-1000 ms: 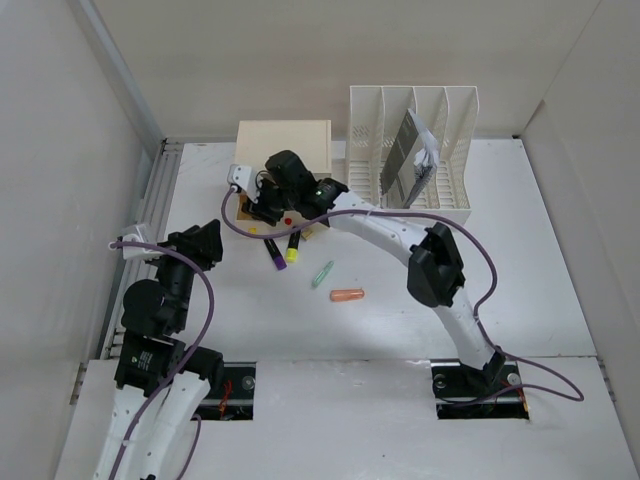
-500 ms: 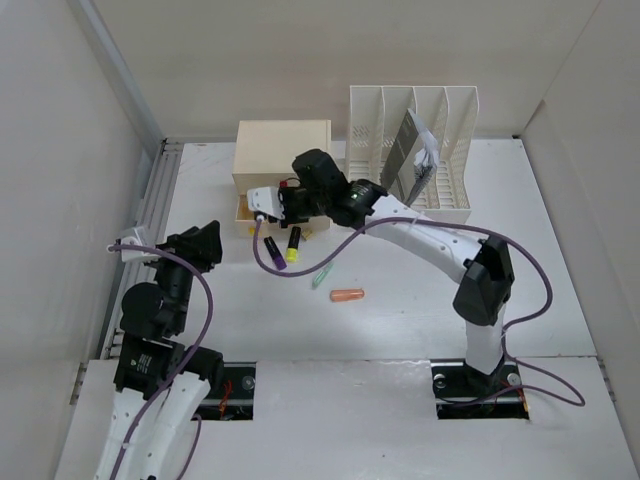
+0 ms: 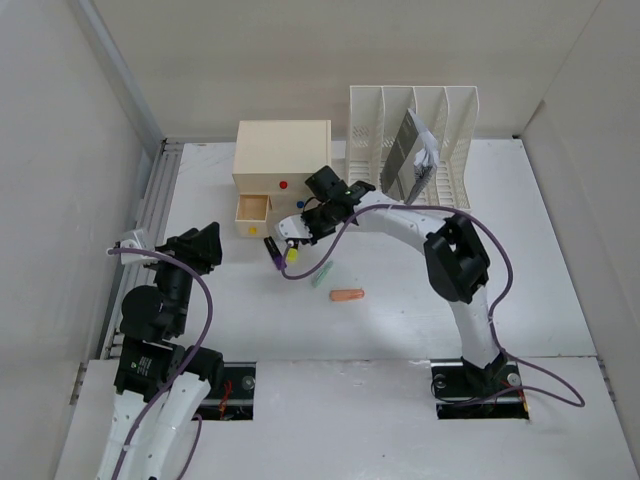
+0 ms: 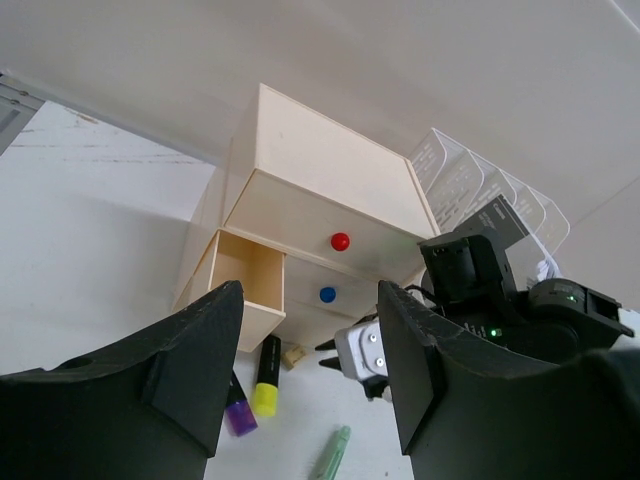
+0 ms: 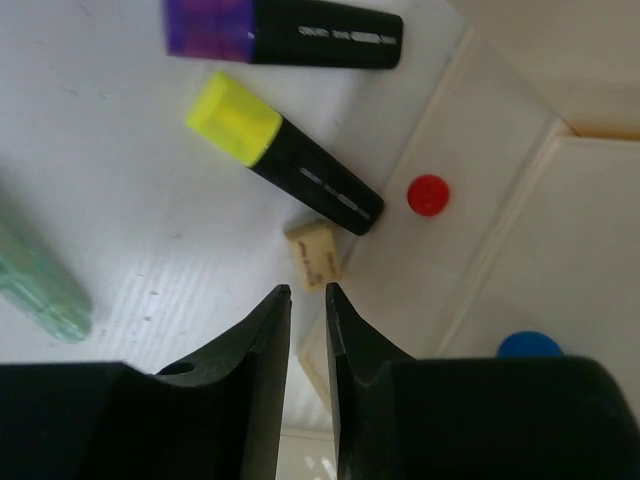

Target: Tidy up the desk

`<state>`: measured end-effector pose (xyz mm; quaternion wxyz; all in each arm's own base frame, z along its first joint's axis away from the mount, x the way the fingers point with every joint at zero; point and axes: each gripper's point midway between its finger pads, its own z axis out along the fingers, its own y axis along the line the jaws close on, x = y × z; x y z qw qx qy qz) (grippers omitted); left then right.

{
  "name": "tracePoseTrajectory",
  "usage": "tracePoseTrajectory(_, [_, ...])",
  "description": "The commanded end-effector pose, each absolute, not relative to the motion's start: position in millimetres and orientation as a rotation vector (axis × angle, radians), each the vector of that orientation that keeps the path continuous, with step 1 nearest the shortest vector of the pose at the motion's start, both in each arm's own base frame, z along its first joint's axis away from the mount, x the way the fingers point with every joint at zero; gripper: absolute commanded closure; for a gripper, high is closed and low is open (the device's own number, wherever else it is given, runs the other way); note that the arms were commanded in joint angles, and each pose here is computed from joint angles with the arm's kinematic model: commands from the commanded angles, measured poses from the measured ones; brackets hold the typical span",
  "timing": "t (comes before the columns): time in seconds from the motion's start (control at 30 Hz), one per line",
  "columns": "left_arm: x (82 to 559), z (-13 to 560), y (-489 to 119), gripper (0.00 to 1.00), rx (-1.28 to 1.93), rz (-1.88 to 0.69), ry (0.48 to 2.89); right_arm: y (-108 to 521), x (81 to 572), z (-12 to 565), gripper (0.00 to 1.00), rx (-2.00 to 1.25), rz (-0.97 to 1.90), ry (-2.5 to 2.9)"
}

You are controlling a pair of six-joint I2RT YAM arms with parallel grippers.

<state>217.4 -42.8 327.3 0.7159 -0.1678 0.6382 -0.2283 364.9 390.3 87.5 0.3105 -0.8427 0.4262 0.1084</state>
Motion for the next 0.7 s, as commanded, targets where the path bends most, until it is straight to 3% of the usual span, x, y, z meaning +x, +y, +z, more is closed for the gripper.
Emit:
tracePoseTrajectory(0.0, [215.4, 340.0, -42.2, 0.47, -0.361, -0.517, 1.361, 403.8, 379.5, 114.7, 0.73, -2.200, 0.252, 1.035])
tracePoseTrajectory(0.33, [215.5, 337.7, -42.2, 0.46, -0.362, -0.515, 1.370, 398.1, 390.7, 78.5, 0.66, -2.256, 0.200, 1.095])
tracePoseTrajectory(0.67, [213.8, 339.5, -40.1, 0.46, -0.369, -0.511, 1.359, 393.6, 395.9, 62.1, 0.65, -2.278, 0.056, 1.143])
